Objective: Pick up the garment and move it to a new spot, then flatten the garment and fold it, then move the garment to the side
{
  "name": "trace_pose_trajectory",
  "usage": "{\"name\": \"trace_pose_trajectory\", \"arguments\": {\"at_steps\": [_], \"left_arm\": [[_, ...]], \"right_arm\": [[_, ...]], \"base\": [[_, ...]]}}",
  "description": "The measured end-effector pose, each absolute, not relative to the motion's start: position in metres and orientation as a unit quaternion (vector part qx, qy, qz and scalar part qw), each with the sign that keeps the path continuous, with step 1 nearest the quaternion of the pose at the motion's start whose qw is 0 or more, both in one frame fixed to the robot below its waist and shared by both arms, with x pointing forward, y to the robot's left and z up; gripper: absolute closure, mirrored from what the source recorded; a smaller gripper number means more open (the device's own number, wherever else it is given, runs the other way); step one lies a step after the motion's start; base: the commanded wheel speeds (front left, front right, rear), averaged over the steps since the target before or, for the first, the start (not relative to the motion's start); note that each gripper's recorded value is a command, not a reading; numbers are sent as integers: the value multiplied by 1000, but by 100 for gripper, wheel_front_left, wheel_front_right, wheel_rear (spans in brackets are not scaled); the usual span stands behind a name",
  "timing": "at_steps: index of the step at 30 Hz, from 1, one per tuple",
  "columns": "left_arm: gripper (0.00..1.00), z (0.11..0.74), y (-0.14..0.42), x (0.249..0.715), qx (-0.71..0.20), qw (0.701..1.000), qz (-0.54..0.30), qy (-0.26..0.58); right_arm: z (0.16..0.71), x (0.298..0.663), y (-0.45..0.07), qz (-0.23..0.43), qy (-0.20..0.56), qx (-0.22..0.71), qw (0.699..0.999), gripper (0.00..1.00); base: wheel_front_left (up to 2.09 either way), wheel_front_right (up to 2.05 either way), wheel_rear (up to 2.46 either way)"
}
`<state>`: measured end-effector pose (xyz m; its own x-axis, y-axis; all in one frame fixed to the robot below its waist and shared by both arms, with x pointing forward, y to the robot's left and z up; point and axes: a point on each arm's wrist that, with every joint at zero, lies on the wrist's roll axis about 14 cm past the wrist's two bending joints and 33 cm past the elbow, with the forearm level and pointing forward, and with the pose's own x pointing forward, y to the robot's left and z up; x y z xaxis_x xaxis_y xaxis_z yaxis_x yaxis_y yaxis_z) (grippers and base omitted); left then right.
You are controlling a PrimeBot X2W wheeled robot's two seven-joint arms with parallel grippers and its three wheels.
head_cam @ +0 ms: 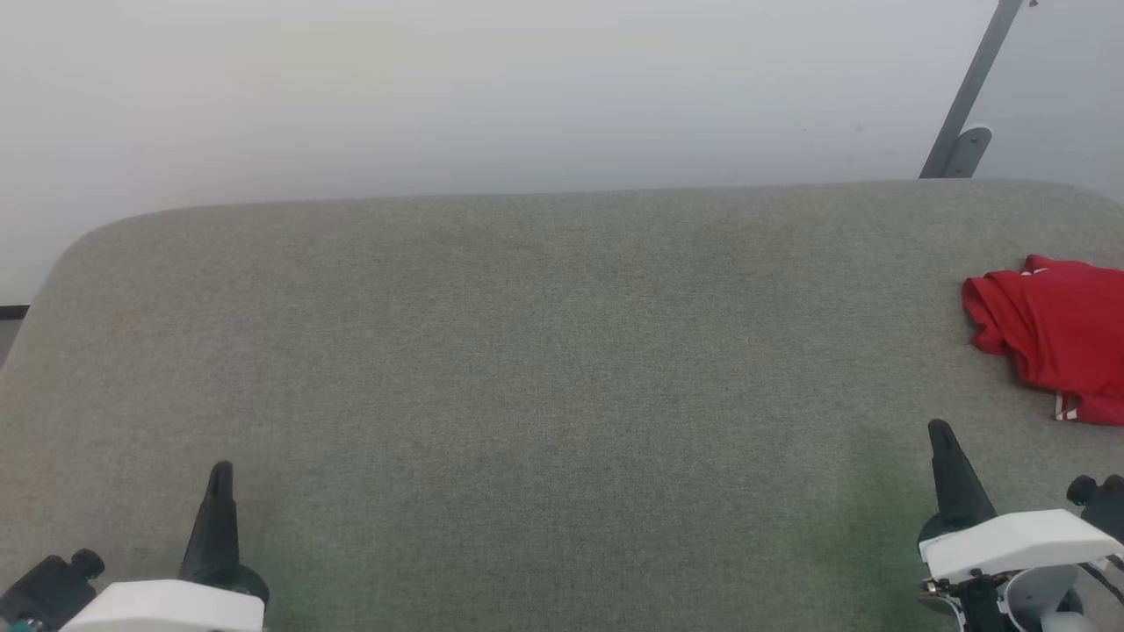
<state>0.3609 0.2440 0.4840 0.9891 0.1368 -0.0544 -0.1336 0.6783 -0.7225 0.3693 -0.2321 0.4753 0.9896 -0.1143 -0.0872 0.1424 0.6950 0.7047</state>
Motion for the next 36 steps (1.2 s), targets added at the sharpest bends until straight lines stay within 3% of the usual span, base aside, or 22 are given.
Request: {"name": "trace_pose_trajectory", "arguments": {"at_steps": [36], "left_arm": [[100,488,223,375,-561,827,49,6]], "right_arm": [[486,378,-218,-49,12,557,829,100]], "base": [[0,0,0]]}}
